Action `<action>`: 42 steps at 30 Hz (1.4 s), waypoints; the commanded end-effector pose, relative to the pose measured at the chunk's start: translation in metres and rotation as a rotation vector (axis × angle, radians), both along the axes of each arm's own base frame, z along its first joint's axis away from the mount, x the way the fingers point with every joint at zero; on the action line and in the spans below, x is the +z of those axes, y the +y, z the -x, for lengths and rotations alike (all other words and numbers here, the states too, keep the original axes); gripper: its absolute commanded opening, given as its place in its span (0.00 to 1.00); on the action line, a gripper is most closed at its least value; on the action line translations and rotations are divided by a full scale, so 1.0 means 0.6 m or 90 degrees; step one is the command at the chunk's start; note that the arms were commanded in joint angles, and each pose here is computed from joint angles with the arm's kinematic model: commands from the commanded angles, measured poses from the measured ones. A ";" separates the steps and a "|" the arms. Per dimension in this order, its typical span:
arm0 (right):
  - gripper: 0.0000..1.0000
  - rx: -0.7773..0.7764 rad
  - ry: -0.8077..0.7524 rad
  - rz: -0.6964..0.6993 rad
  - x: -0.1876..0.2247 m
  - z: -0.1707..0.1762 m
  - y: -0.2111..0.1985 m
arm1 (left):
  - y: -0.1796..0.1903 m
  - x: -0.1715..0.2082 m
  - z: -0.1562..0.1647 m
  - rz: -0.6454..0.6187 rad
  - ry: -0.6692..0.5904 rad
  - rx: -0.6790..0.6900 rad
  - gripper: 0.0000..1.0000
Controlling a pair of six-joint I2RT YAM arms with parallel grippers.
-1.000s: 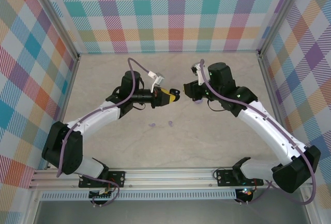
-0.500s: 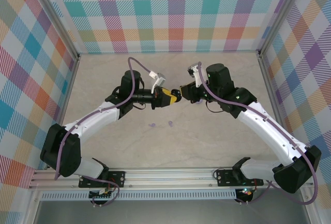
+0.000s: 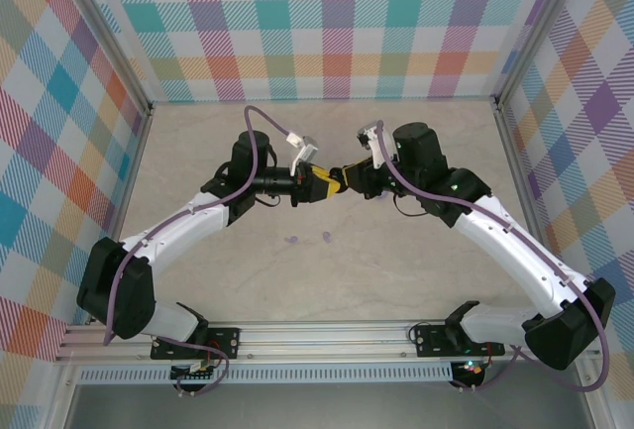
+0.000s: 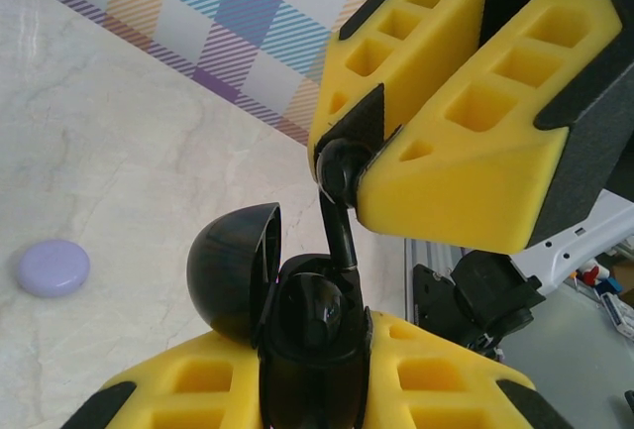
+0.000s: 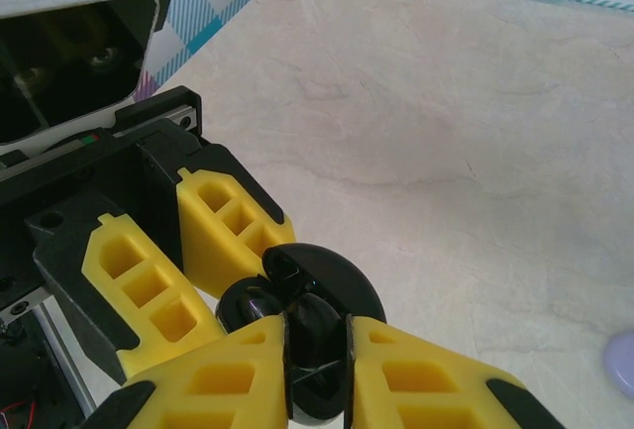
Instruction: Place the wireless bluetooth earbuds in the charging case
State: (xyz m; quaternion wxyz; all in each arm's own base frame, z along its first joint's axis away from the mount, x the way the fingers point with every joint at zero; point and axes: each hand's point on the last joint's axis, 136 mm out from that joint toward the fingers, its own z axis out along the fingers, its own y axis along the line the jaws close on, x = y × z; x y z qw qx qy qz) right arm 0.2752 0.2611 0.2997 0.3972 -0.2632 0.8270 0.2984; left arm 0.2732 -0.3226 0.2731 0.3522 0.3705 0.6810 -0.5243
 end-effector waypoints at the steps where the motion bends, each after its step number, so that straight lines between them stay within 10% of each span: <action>1: 0.19 0.020 -0.036 -0.022 0.034 0.000 0.013 | -0.010 0.033 0.011 0.020 -0.010 -0.024 0.09; 42: 0.27 0.049 -0.006 -0.017 0.028 0.010 0.028 | -0.015 0.040 -0.009 0.022 0.007 0.005 0.08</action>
